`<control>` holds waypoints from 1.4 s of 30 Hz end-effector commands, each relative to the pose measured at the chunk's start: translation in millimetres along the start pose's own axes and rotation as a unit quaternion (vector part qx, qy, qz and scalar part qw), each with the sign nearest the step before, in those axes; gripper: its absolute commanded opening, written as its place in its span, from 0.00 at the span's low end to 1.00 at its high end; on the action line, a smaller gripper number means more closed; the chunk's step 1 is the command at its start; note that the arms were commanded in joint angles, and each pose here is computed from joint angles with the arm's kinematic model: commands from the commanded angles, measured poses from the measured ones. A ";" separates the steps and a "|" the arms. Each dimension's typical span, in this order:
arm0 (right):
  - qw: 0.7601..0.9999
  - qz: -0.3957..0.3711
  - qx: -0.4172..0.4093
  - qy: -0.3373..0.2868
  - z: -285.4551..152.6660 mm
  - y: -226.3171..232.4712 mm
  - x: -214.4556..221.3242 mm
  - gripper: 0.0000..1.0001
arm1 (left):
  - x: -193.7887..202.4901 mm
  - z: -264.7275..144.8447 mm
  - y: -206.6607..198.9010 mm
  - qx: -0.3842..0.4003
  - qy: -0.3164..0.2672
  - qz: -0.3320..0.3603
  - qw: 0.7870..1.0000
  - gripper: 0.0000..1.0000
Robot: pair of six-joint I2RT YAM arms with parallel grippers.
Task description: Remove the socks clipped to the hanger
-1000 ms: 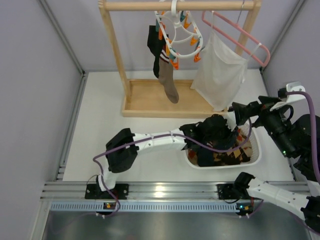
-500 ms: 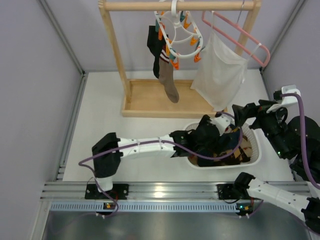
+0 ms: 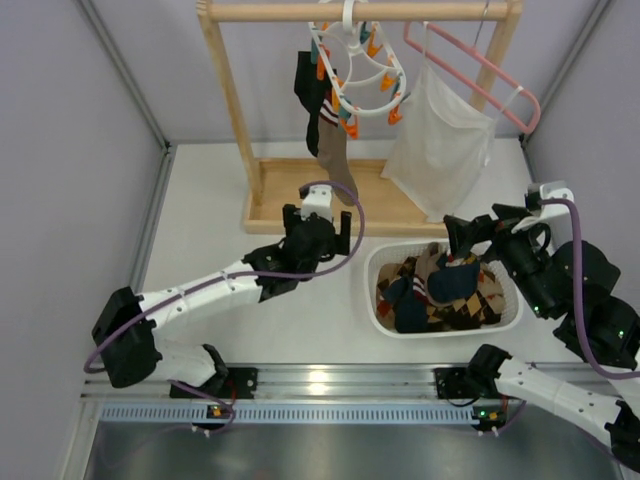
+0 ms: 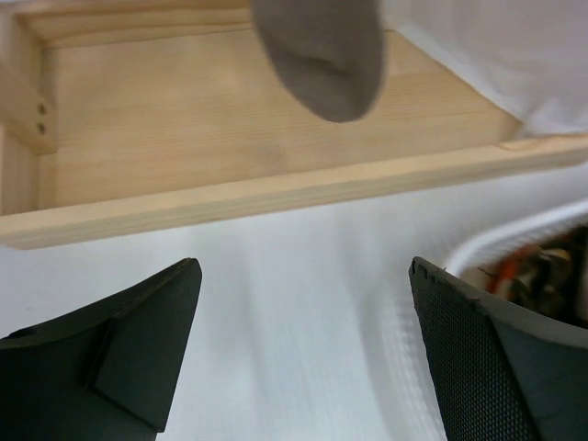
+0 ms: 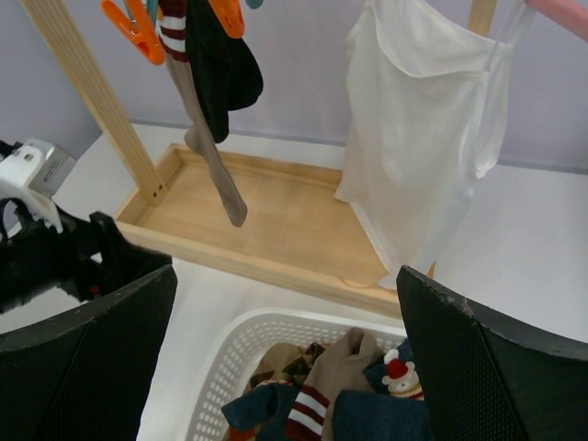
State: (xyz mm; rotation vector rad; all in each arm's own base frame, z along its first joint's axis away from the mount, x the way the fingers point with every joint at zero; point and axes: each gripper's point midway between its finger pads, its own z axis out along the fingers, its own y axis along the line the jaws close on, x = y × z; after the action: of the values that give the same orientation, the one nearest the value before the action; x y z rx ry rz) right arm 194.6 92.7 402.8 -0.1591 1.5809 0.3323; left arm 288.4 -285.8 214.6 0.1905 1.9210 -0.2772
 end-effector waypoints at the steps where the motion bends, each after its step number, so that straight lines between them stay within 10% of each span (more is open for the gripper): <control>1: 0.998 0.035 -0.035 -0.040 8.4 19.4 -16.9 1.00 | -14.8 21.1 34.3 -0.032 -0.024 -0.051 0.998 0.98; 14: 0.995 0.034 -0.083 -0.035 17.1 41.4 1.1 0.99 | -93.3 60.5 5.3 -0.028 -0.118 -0.075 0.990 0.98; 33: 0.994 0.017 -0.105 -0.033 6.7 41.5 5.8 0.99 | -98.2 154.6 12.8 -0.170 -0.152 0.010 0.974 0.95; 37: 0.994 0.012 -0.108 -0.029 6.6 42.2 10.3 1.00 | -93.9 164.5 20.5 -0.186 -0.151 0.019 0.971 0.77; 42: 0.994 0.006 -0.108 -0.029 6.8 41.5 12.6 0.99 | -98.9 148.9 30.3 -0.194 -0.160 -0.002 0.968 0.15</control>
State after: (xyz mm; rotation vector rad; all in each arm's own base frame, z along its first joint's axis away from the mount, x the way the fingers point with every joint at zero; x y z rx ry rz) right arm 191.0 133.7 387.3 -0.2909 1.5215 0.4937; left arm 469.9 -307.4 212.4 -0.0098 1.6980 0.1246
